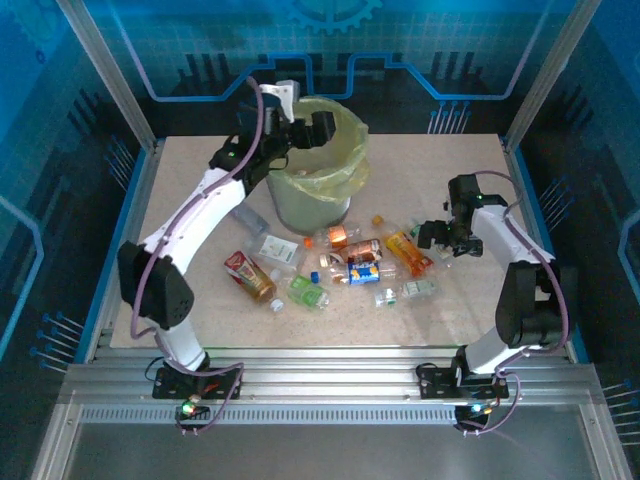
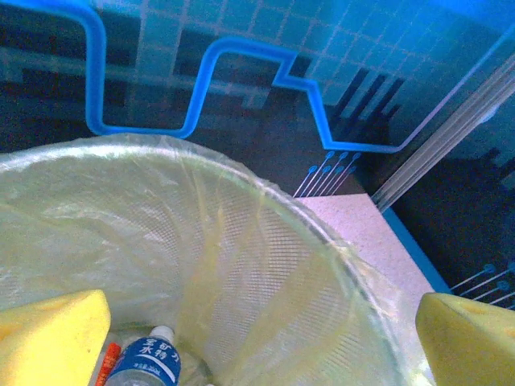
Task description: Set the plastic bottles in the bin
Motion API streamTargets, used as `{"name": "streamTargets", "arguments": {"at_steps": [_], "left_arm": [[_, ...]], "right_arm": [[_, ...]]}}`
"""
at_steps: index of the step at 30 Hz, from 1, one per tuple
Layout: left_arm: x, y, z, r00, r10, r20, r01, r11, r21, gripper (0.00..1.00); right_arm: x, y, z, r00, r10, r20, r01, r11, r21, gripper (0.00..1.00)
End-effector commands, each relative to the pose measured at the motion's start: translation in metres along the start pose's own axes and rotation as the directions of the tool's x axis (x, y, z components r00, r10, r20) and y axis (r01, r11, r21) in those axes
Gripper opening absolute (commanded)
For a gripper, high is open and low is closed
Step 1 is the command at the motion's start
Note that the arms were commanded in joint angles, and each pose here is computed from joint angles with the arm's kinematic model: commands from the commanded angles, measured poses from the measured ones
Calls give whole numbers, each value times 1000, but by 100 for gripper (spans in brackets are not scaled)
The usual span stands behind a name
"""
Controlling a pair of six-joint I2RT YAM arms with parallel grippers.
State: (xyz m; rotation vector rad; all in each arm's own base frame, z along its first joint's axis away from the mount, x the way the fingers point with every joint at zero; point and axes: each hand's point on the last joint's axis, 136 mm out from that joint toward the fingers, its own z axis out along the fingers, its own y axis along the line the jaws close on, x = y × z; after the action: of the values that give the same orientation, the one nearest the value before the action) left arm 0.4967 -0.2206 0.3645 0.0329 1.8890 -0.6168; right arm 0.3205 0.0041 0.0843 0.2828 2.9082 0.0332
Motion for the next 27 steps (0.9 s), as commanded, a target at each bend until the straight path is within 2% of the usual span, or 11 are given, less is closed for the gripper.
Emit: {"name": "streamTargets", "arguments": {"at_steps": [1, 14, 27], "left_arm": [[-1, 0, -22, 999, -36, 20, 36, 999, 8, 99], [24, 11, -97, 989, -112, 96, 110, 994, 20, 99], [53, 44, -125, 988, -130, 86, 141, 982, -125, 99]], "right_arm": [[-2, 3, 3, 999, -18, -34, 17, 1000, -26, 100], [-17, -6, 28, 997, 10, -74, -7, 999, 40, 97], [-46, 6, 54, 995, 9, -98, -9, 1000, -7, 89]]}}
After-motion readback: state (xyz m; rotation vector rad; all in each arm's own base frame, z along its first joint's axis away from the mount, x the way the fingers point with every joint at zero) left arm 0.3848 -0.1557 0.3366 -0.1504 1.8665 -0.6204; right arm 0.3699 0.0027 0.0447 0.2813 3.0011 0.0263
